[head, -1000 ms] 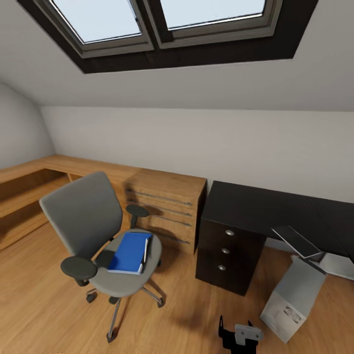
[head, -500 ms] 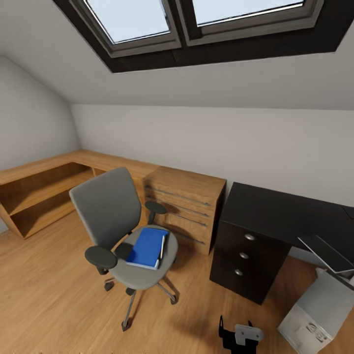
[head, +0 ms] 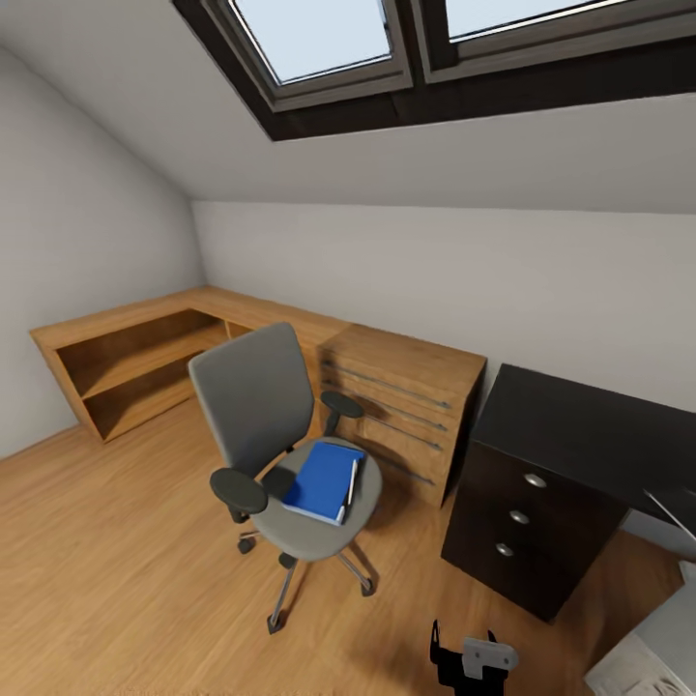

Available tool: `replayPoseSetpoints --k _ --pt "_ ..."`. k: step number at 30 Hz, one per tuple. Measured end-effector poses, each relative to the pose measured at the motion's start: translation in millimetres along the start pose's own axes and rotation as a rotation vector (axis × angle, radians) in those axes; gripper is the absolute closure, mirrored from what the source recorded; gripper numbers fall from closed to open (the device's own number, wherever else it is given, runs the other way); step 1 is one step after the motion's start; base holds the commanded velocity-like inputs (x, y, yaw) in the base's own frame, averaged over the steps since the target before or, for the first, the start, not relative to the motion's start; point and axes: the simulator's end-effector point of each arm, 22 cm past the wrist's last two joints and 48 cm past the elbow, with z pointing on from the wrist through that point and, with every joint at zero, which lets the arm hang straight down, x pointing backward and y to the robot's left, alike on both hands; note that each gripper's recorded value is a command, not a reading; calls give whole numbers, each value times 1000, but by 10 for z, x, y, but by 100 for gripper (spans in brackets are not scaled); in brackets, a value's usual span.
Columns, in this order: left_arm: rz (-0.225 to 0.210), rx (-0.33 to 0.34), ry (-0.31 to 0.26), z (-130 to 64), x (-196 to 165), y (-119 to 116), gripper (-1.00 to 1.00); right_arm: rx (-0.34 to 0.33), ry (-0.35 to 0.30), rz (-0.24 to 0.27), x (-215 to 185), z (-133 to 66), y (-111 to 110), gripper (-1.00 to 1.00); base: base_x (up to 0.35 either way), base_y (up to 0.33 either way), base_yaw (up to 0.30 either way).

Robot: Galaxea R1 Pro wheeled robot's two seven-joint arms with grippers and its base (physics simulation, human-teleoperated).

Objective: In the bedroom, organize the workspace by keeping the computer under the desk, ensuring the monitor is on the desk, placing the keyboard on the desk next to the monitor, placing the mouse on the desk next to the keyboard, moving the folder from the swivel chair onto the desk next to the mouse, stacking the notebook on top of the folder with the pen on top of the notebook, and positioning the swivel chair next to the desk.

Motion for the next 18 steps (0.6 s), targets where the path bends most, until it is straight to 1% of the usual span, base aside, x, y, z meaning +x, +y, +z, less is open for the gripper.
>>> replayPoseSetpoints --k 18 --pt "3 0 8 -4 36 4 -100 2 10 -1 46 -2 -8 -100 0 0 260"
